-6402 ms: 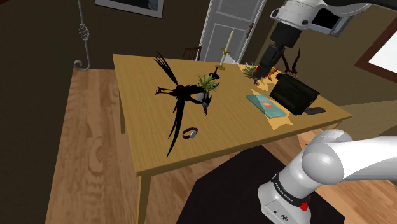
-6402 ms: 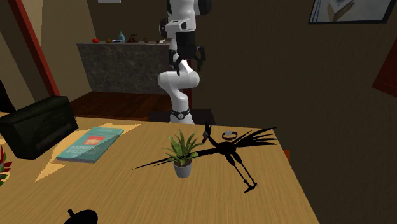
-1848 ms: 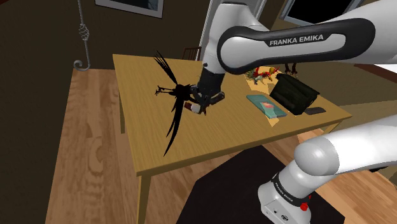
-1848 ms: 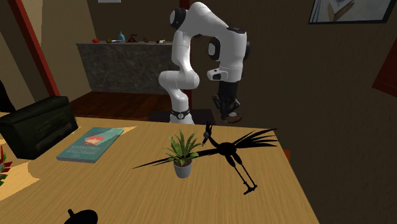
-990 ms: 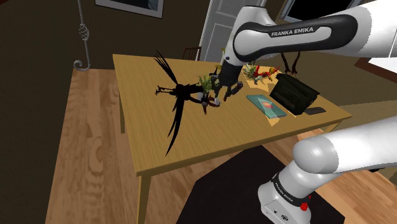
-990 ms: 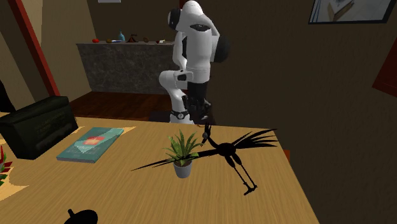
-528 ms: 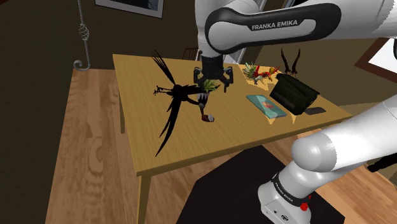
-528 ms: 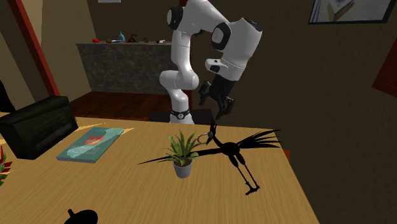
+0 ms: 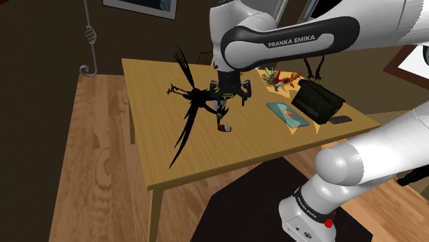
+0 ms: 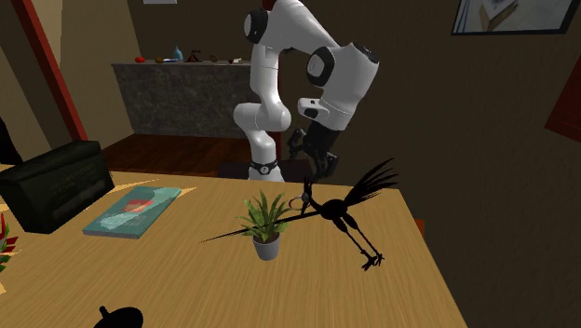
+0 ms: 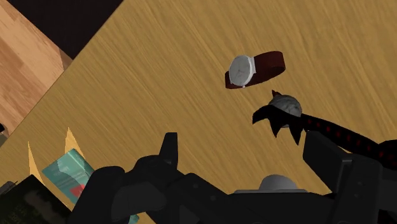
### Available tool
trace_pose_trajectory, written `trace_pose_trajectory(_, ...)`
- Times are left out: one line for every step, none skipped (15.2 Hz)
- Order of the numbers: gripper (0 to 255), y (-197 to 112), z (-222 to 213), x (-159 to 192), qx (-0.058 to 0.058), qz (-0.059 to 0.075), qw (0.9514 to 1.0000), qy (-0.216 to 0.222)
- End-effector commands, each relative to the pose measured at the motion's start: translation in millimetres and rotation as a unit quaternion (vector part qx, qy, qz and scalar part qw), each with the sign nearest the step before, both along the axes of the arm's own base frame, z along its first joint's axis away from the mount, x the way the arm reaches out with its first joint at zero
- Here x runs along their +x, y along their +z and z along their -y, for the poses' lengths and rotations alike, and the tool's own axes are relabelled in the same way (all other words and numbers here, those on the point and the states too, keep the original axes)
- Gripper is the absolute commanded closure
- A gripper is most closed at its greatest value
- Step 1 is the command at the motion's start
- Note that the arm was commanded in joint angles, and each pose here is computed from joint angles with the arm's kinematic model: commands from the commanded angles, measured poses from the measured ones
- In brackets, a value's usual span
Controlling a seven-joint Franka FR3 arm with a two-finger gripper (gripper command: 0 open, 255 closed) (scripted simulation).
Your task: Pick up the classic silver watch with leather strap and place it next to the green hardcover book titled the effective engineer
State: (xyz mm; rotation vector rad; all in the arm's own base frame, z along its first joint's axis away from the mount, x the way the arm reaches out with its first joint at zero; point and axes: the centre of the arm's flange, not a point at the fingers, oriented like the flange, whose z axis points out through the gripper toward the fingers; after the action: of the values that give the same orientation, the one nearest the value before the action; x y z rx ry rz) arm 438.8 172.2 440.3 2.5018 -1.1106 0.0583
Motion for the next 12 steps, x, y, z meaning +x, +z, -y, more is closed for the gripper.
trace_pose_trajectory(0, -2.6, 1.2, 0.6, 0.000, -0.001, 1.0000, -0.001)
trace_pose_trajectory(0, -2.6, 1.2, 0.6, 0.000, -0.001, 1.0000, -0.001)
trace_pose_trajectory(0, -2.6, 1.2, 0.6, 0.000, -0.001, 1.0000, -0.001)
trace_pose_trajectory(0, -2.6, 1.2, 0.6, 0.000, -0.001, 1.0000, -0.001)
trace_pose_trajectory(0, -2.6, 1.2, 0.6, 0.000, -0.001, 1.0000, -0.001)
trace_pose_trajectory(0, -2.6, 1.2, 0.6, 0.000, -0.001, 1.0000, -0.001)
trace_pose_trajectory(255, -2.5, 1.2, 0.6, 0.000, -0.001, 1.0000, -0.001)
trace_pose_trajectory(255, -2.5, 1.2, 0.7, 0.000, -0.001, 1.0000, -0.001)
trace_pose_trajectory(255, -2.6, 1.2, 0.6, 0.000, -0.001, 1.0000, -0.001)
trace_pose_trajectory(255, -2.6, 1.2, 0.6, 0.000, -0.001, 1.0000, -0.001)
trace_pose_trajectory(255, -2.7, 1.2, 0.5, 0.000, -0.001, 1.0000, -0.001)
trace_pose_trajectory(255, -2.8, 1.0, 0.5, 0.000, -0.001, 1.0000, -0.001)
